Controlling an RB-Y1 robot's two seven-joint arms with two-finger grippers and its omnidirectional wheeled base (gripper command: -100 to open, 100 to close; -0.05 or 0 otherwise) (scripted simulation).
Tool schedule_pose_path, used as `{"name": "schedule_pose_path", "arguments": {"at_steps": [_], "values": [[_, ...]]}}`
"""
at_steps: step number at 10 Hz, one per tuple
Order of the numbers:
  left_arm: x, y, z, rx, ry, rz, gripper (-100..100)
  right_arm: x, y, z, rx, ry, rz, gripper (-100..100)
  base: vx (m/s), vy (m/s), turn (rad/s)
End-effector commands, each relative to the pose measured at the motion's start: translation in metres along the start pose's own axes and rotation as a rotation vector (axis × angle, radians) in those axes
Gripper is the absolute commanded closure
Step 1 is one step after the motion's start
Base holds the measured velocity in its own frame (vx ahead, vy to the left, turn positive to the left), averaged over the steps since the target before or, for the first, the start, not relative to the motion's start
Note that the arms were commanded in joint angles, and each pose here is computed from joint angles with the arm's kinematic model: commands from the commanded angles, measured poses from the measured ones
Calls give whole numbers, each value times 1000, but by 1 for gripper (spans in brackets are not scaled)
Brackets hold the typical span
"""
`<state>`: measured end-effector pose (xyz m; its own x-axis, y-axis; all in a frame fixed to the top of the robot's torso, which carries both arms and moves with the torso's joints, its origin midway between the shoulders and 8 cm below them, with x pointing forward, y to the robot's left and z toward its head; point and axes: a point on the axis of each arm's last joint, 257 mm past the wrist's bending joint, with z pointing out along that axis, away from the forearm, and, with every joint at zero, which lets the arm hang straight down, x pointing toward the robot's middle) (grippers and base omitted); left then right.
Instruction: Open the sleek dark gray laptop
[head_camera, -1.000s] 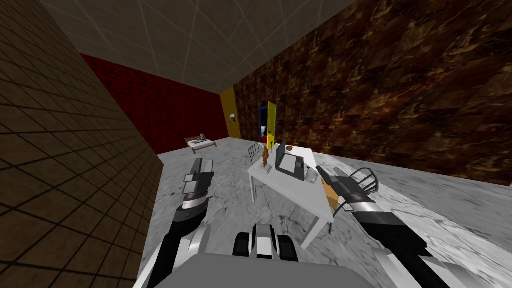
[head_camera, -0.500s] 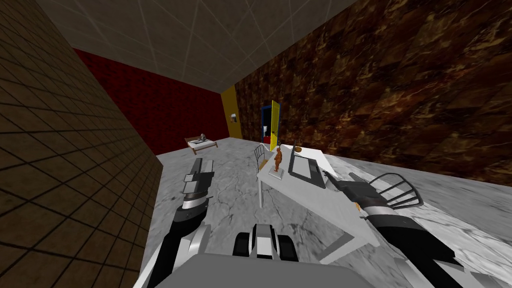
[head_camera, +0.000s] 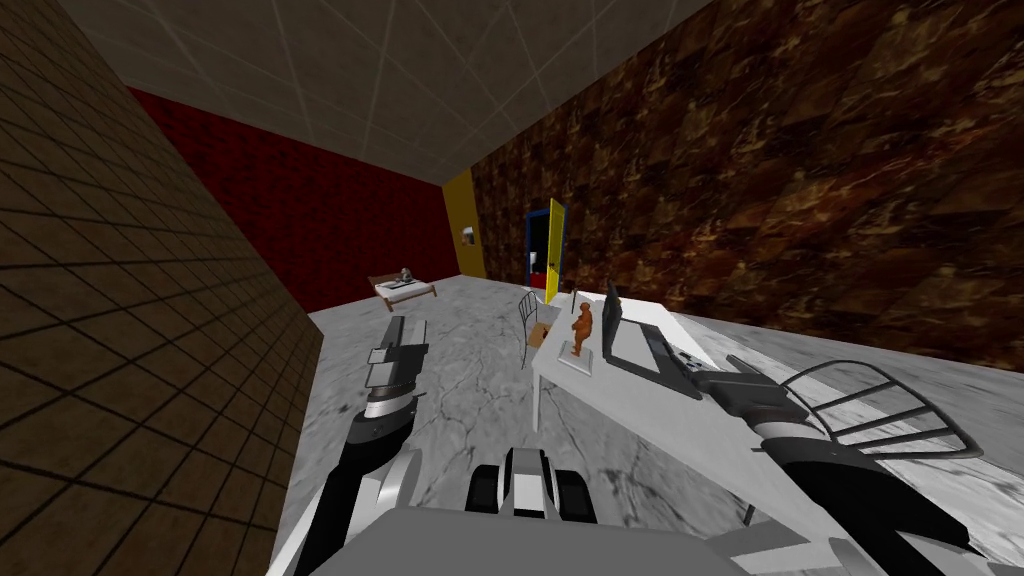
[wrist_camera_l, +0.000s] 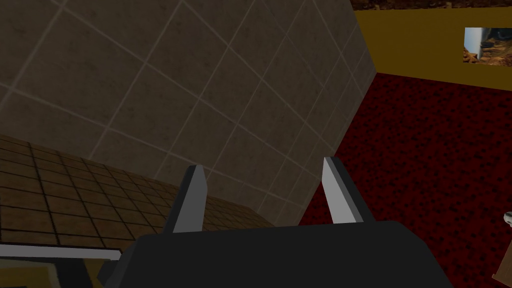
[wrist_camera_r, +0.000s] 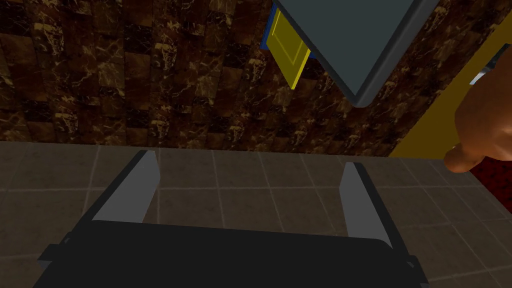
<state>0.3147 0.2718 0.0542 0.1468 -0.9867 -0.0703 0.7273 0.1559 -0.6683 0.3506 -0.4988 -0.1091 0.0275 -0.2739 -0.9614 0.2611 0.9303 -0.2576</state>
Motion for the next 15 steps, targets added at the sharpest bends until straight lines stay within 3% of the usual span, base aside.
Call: {"name": "schedule_pose_path", "arguments": {"at_steps": [1, 2, 5, 8, 12, 13, 15], "values": [[0, 0, 0, 0, 0, 0, 0, 20, -34, 1, 60, 67, -112, -100, 185, 215, -3], [0, 0, 0, 0, 0, 0, 0, 28, -49, 0, 85, 95, -161, -100, 209, 206, -13], [0, 0, 0, 0, 0, 0, 0, 34, -64, -1, 109, 122, -208, -100, 143, 147, -2], [0, 0, 0, 0, 0, 0, 0, 47, -107, -3, 171, 190, -340, -100, 150, 161, -4], [0, 0, 0, 0, 0, 0, 0, 49, -154, -4, 232, 250, -498, -100, 177, 189, -5], [0, 0, 0, 0, 0, 0, 0, 47, -162, -3, 241, 257, -528, -100, 138, 131, -11], [0, 0, 0, 0, 0, 0, 0, 47, -156, -3, 236, 252, -509, -100, 37, 35, -1]]}}
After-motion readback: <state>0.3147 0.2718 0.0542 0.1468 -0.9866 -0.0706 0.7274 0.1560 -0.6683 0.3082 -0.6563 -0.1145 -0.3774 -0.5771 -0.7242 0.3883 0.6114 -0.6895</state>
